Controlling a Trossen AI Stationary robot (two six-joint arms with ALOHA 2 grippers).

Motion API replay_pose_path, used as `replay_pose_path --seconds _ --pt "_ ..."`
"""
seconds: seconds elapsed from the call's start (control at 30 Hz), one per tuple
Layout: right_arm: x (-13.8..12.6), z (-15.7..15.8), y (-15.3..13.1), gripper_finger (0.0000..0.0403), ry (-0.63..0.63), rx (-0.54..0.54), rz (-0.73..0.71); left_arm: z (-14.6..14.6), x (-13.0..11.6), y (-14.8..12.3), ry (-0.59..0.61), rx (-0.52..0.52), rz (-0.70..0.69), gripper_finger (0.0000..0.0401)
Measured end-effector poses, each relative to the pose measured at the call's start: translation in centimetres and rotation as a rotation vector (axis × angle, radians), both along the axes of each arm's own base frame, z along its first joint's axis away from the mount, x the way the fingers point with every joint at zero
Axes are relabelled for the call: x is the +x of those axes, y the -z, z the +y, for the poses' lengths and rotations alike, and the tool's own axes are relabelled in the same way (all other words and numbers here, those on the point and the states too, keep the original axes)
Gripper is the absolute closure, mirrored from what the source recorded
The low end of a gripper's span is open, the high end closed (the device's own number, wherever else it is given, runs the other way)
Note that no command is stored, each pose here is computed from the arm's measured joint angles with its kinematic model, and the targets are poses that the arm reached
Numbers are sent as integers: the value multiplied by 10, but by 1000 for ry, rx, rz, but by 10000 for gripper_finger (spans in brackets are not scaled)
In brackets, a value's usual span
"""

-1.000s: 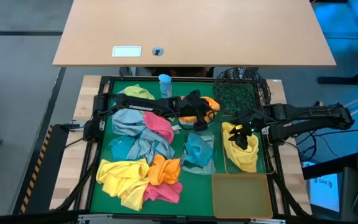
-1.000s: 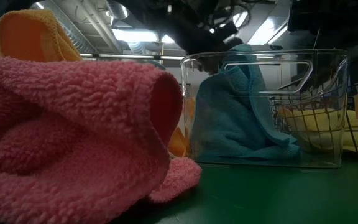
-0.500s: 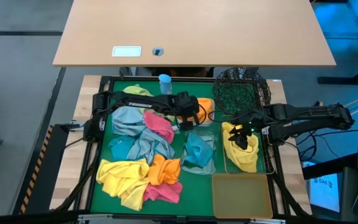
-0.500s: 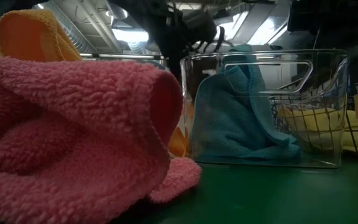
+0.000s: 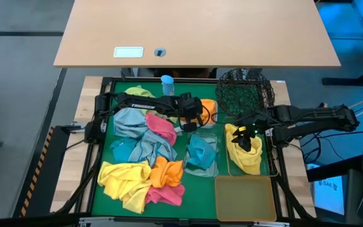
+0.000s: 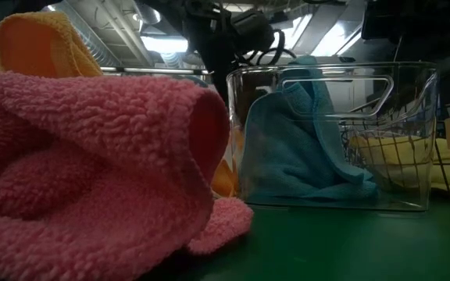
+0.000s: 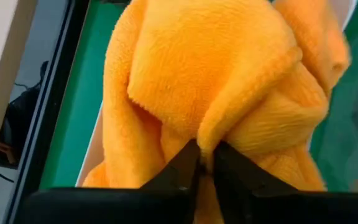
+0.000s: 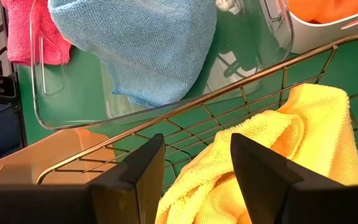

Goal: Sort microfiber towel by color & place in baskets
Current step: Put the orange towel into the white bin, then put the pink towel into the orange bin

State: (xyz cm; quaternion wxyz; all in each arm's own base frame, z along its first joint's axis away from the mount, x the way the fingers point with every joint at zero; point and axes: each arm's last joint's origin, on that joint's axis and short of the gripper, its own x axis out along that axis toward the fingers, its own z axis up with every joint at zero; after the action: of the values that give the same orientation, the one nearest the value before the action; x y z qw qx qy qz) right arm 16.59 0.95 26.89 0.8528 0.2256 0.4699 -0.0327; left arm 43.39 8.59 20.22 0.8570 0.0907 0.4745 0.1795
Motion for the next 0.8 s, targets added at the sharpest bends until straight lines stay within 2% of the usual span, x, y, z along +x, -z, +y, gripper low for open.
replay_pose_path --seconds 0.13,0.27,0.63,0.8 --pt "0 0 0 219 0 0 1 -7 5 -9 13 1 -21 312" --pt "0 0 0 219 0 0 1 -15 6 -23 29 0 14 282" --pt "0 0 0 219 0 0 0 -26 3 -72 35 0 88 276" --pt "0 0 0 219 0 0 0 -28 -9 -83 -9 -46 187 276"
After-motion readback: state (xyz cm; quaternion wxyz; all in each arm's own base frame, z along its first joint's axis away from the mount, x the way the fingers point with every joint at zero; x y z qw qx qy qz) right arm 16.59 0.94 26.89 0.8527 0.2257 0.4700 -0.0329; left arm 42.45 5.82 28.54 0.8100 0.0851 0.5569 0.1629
